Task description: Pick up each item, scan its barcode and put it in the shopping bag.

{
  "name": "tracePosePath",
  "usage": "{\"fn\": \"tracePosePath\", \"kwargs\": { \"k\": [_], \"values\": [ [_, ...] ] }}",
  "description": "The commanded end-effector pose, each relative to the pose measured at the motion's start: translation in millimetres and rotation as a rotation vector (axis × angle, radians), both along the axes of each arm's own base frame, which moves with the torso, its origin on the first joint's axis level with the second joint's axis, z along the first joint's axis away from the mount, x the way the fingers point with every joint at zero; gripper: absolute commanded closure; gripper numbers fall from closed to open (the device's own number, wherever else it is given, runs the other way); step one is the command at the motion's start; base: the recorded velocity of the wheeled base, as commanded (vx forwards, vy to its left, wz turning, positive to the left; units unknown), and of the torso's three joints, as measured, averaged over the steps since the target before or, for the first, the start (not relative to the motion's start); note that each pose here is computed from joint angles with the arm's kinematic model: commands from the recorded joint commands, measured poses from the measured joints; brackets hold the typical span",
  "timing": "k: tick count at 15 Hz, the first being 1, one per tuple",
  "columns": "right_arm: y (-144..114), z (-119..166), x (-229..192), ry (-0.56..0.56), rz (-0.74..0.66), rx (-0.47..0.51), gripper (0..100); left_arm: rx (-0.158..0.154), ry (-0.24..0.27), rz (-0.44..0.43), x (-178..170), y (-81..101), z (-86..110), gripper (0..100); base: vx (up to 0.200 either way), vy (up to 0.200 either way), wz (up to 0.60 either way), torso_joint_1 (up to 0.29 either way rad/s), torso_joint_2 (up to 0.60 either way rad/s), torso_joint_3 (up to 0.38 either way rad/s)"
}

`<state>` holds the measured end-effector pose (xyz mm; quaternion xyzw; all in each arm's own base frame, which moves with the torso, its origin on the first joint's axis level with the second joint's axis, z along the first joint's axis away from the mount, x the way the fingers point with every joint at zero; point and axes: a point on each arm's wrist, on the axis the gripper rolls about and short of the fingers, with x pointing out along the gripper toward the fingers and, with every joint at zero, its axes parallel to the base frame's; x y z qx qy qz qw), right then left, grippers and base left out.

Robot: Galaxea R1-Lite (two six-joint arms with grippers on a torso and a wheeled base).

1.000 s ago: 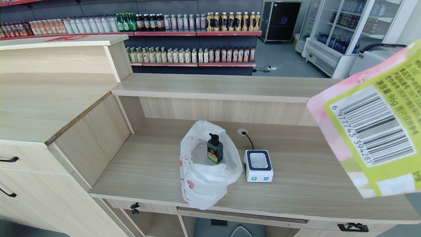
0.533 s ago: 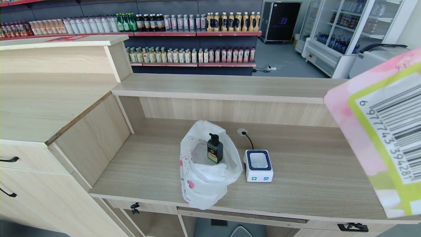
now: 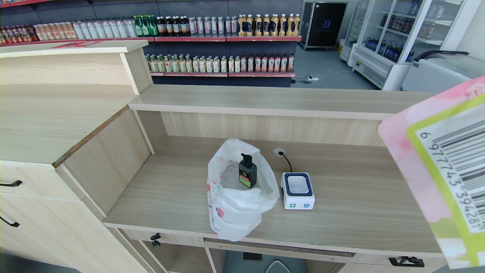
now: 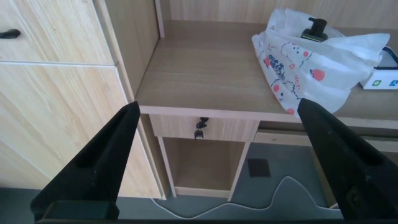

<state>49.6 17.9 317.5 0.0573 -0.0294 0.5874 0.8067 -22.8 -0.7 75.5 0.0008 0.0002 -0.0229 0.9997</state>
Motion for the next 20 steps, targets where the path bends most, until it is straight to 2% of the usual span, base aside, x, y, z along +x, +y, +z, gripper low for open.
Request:
{"fn": "tracePosePath", "kwargs": {
  "k": [1, 8, 10, 12, 13, 15, 16, 17, 19, 20],
  "values": [
    [0, 0, 1, 0.001, 0.001, 0.0, 100, 0.0, 0.001, 0.0, 0, 0.0, 0.0, 0, 0.0, 0.0, 0.0, 0.0, 0.0, 0.0],
    [0, -1, 3, 0.008, 0.002, -0.001, 100, 0.0, 0.001, 0.0, 0, 0.0, 0.0, 0, 0.0, 0.0, 0.0, 0.0, 0.0, 0.0],
    [-2, -5, 16, 0.035, -0.067, 0.027, 100, 0.0, 0.001, 0.0, 0, 0.0, 0.0, 0, 0.0, 0.0, 0.0, 0.0, 0.0, 0.0],
    [-8, -14, 48, 0.029, -0.278, 0.052, 100, 0.0, 0.001, 0.0, 0, 0.0, 0.0, 0, 0.0, 0.0, 0.0, 0.0, 0.0, 0.0],
    [-12, -19, 65, 0.011, -0.38, 0.035, 100, 0.0, 0.001, 0.0, 0, 0.0, 0.0, 0, 0.0, 0.0, 0.0, 0.0, 0.0, 0.0],
    [-20, -36, 88, 0.024, -0.523, 0.001, 100, 0.0, 0.001, 0.0, 0, 0.0, 0.0, 0, 0.0, 0.0, 0.0, 0.0, 0.0, 0.0],
    [-20, -36, 88, 0.024, -0.523, 0.001, 100, 0.0, 0.001, 0.0, 0, 0.0, 0.0, 0, 0.0, 0.0, 0.0, 0.0, 0.0, 0.0],
    [-33, -53, 104, -0.015, -0.75, -0.087, 100, 0.0, 0.001, 0.0, 0, 0.0, 0.0, 0, 0.0, 0.0, 0.0, 0.0, 0.0, 0.0],
    [-46, -77, 119, -0.064, -1.038, -0.272, 100, 0.0, 0.001, 0.0, 0, 0.0, 0.0, 0, 0.0, 0.0, 0.0, 0.0, 0.0, 0.0],
    [-51, -86, 126, -0.065, -1.164, -0.322, 100, 0.0, 0.001, 0.0, 0, 0.0, 0.0, 0, 0.0, 0.0, 0.0, 0.0, 0.0, 0.0]
  ]
}}
